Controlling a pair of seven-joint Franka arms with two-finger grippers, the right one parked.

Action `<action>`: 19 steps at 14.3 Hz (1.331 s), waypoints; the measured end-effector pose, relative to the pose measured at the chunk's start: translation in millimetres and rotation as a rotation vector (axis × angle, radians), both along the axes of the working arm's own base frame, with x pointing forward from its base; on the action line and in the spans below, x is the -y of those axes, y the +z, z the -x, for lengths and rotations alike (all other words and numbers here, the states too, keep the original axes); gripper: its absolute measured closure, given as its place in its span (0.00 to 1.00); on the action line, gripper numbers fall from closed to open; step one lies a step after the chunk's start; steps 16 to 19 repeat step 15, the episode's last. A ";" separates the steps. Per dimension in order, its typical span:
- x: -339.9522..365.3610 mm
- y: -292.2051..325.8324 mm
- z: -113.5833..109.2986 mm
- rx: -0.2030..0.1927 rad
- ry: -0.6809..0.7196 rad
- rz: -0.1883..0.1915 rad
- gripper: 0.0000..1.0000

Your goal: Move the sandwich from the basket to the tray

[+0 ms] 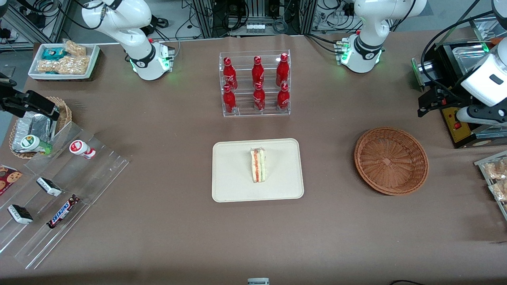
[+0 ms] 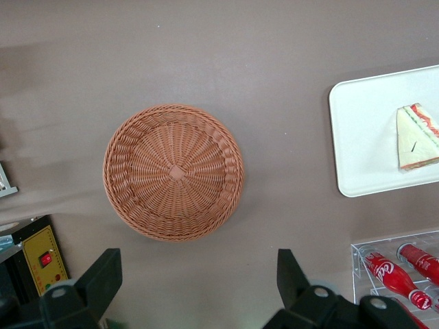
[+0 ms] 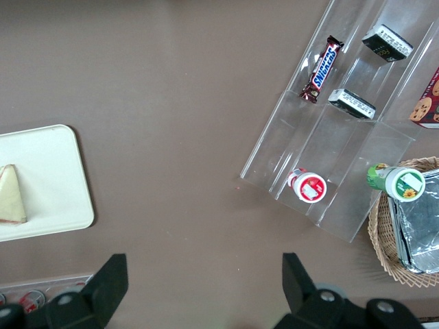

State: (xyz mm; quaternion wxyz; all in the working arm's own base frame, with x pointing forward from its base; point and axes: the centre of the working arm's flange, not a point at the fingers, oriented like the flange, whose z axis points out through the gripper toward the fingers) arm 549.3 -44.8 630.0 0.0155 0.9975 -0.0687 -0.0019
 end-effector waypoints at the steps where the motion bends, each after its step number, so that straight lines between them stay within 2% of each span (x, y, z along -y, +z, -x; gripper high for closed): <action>1: 0.4 -0.1 0.2 -0.001 -0.001 0.000 0.00; 19: 0.2 -0.9 1.0 -0.010 -0.001 -0.001 0.00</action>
